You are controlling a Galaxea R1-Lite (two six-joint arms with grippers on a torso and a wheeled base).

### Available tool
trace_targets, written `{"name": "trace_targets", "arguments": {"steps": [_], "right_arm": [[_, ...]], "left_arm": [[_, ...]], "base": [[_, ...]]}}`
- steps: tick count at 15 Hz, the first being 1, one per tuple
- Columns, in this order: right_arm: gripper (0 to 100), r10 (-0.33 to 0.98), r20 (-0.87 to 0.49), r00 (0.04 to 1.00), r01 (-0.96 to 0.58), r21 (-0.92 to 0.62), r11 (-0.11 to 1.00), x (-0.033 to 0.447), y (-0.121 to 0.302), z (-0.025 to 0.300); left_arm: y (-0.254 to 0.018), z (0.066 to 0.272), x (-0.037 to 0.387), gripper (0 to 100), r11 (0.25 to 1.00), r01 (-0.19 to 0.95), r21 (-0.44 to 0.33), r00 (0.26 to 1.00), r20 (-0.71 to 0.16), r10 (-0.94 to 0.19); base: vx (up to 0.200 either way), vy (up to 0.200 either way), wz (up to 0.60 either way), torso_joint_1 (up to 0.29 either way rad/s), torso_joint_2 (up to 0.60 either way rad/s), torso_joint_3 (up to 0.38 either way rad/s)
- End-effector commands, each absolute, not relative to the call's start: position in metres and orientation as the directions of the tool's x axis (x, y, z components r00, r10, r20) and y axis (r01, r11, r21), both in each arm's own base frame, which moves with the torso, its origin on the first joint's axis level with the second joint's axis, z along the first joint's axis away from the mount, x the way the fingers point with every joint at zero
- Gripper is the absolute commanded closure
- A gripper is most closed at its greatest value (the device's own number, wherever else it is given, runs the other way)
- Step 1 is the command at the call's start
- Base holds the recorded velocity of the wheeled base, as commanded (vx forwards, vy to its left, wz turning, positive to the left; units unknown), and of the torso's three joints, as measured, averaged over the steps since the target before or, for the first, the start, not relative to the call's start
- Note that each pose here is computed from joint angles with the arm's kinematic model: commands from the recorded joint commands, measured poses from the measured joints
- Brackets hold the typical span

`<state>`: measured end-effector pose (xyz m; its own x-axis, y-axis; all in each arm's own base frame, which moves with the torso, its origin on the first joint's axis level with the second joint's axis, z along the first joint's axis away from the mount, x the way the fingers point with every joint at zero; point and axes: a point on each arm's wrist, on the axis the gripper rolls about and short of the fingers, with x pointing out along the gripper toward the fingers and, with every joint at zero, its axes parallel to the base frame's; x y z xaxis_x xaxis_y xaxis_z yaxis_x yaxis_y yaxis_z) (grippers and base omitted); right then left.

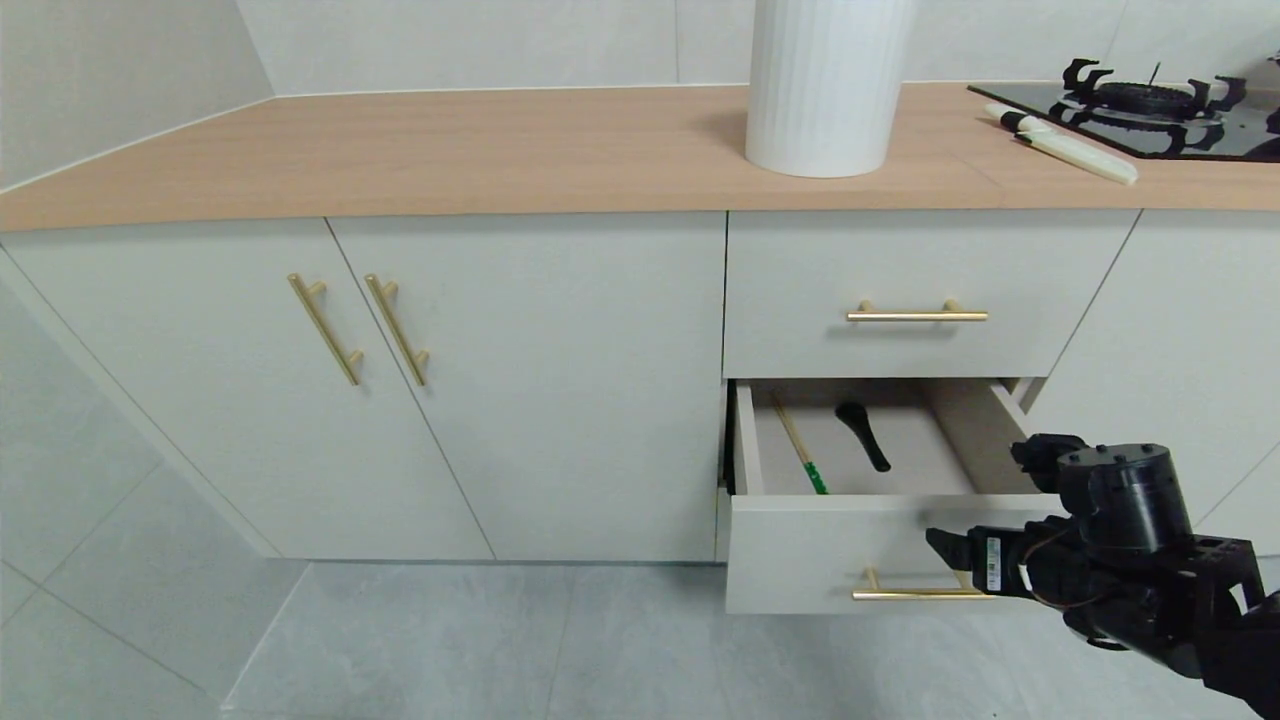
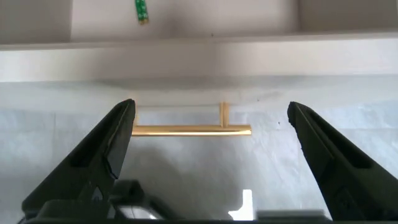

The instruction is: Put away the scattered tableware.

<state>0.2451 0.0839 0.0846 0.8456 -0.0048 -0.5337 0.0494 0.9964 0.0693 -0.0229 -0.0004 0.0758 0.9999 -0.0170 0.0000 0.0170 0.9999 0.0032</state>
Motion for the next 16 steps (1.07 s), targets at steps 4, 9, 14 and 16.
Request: {"name": "trace_targets", "arguments": {"steps": [4, 9, 14, 16], "right_arm": [[0, -0.057, -0.429, 0.902, 0.094, 0.066, 0.993, 0.290, 0.075, 0.066], [0, -0.085, -0.353, 0.932, 0.101, 0.027, 0.995, 0.334, 0.073, 0.072], [0, -0.101, -0.290, 0.952, 0.114, 0.027, 0.993, 0.368, 0.071, 0.075], [0, -0.105, -0.281, 0.954, 0.119, 0.032, 0.992, 0.371, 0.070, 0.076]], "left_arm": [[0.000, 0.076, -0.023, 0, 1.000, 0.017, 0.003, 1.000, -0.002, -0.017], [0.000, 0.076, -0.023, 0, 1.000, 0.017, 0.003, 1.000, -0.002, -0.017], [0.000, 0.076, -0.023, 0, 1.000, 0.017, 0.003, 1.000, -0.002, -0.017], [0.000, 0.076, -0.023, 0, 1.000, 0.017, 0.003, 1.000, -0.002, -0.017]], "base": [[0.000, 0.000, 0.00, 0.000, 0.00, 0.000], [0.000, 0.000, 0.00, 0.000, 0.00, 0.000], [0.000, 0.000, 0.00, 0.000, 0.00, 0.000], [0.000, 0.000, 0.00, 0.000, 0.00, 0.000]]}}
